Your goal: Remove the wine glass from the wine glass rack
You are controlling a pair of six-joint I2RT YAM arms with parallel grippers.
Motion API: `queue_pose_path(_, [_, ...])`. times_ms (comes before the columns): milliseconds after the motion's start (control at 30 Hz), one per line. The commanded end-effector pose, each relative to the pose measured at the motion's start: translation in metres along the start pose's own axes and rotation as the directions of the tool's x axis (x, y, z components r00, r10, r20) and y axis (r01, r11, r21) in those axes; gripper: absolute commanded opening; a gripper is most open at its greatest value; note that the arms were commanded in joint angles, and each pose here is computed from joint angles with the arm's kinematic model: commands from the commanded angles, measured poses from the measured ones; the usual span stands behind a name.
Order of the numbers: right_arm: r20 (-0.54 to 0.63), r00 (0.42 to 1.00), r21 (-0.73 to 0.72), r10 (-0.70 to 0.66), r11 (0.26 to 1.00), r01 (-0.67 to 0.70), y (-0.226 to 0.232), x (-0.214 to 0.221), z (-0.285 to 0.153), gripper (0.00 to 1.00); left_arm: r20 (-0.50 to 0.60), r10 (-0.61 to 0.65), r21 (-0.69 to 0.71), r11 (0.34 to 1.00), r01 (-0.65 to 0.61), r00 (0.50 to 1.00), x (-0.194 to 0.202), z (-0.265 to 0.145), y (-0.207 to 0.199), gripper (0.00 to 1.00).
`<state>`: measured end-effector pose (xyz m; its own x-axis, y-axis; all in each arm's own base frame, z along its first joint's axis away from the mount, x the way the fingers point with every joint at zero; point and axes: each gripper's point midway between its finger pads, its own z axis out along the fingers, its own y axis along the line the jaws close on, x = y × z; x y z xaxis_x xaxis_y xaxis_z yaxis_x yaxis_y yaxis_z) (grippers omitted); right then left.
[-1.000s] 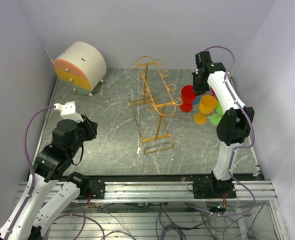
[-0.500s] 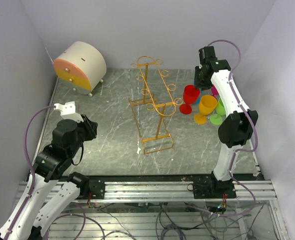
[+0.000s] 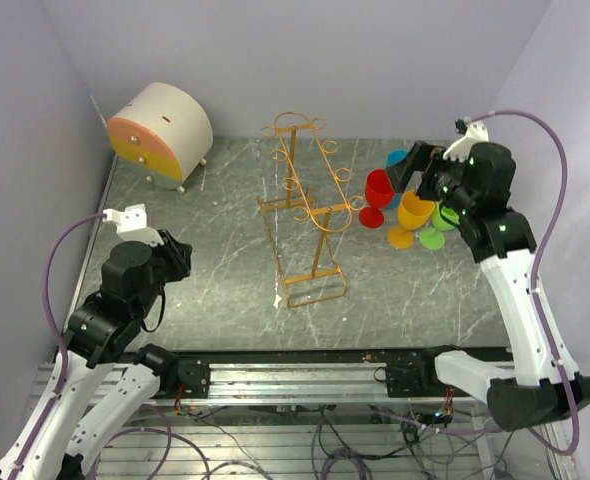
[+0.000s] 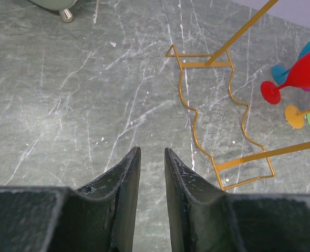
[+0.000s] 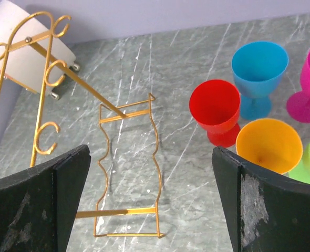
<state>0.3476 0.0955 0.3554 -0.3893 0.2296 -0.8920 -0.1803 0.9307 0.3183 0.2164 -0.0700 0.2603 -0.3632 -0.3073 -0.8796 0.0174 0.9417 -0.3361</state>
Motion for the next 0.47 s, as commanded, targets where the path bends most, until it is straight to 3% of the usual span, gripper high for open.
queue_pose_path(0, [0.099, 0.992, -0.052, 0.077, 0.996, -0.072, 0.004, 0.005, -0.002, 1.00, 0.044, -0.008, -0.025, 1.000, 0.009, 0.999, -0.006, -0.002, 0.006, 0.36])
queue_pose_path(233, [0.173, 0.979, -0.035, 0.110, 0.994, -0.105, -0.005, 0.022, -0.031, 1.00, 0.046, -0.011, -0.037, 0.999, 0.013, 0.999, -0.007, -0.002, 0.008, 0.45])
queue_pose_path(433, [0.139, 0.988, 0.026, 0.072, 0.997, -0.076, -0.018, 0.038, -0.034, 1.00, 0.037, -0.011, -0.051, 0.999, 0.013, 0.999, -0.006, 0.000, 0.010, 0.45])
